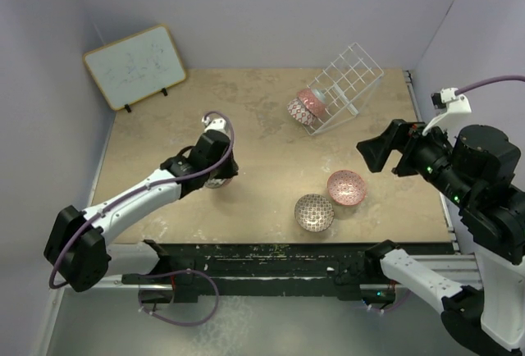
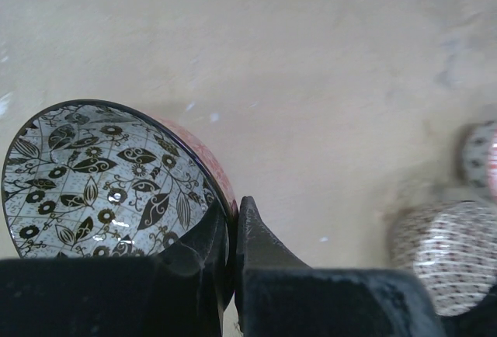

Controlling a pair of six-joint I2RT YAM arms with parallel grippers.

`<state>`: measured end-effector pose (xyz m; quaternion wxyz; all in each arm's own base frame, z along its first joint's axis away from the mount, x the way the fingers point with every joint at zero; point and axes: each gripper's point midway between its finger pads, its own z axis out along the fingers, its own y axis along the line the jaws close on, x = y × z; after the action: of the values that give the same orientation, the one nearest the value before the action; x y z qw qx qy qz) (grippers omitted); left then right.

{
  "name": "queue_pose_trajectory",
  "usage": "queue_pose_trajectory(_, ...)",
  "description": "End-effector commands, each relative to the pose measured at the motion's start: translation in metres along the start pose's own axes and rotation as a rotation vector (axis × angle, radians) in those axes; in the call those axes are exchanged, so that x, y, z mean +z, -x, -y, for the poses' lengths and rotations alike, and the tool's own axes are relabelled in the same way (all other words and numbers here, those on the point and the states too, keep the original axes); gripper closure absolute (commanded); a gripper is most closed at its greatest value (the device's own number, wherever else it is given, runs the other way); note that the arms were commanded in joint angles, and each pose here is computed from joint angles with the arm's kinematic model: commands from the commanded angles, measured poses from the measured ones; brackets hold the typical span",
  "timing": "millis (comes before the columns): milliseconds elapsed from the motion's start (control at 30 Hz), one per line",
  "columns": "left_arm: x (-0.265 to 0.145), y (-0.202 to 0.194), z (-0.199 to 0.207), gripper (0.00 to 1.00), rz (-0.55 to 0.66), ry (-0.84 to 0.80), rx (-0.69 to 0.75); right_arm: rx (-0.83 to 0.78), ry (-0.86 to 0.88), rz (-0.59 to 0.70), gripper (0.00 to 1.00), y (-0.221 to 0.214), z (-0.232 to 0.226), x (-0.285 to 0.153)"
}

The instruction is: Load the bowls into the dish rack

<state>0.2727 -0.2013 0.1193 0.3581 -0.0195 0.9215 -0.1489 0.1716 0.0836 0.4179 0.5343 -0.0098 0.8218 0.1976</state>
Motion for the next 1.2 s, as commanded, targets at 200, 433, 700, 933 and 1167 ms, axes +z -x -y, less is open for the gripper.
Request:
queue_pose_trajectory(200,-0.074,0.163,0.169,1.0,0.347,-0.752,-0.298,-0.004,-0.05,0.062,0.05,0.022,0.006,-0.013)
queue_pose_trajectory(433,-0.078,0.225,0.224,1.0,0.412,-1.153,-0.472,-0.005,-0.082,0.059,0.05,0.025,0.01,-0.018)
queue_pose_trajectory(700,-0.058,0.261,0.258,1.0,0.432,-1.408,-0.572,-0.014,-0.123,0.06,0.05,0.031,0.016,-0.018)
queue_pose_trajectory(933,-0.055,0.288,0.271,1.0,0.495,-1.532,-0.608,-0.002,-0.148,0.062,0.05,0.03,0.02,-0.021)
queue_pose_trajectory(1167,-0.024,0.287,0.273,1.0,0.497,-1.559,-0.663,0.002,-0.157,0.056,0.05,0.029,0.021,-0.02)
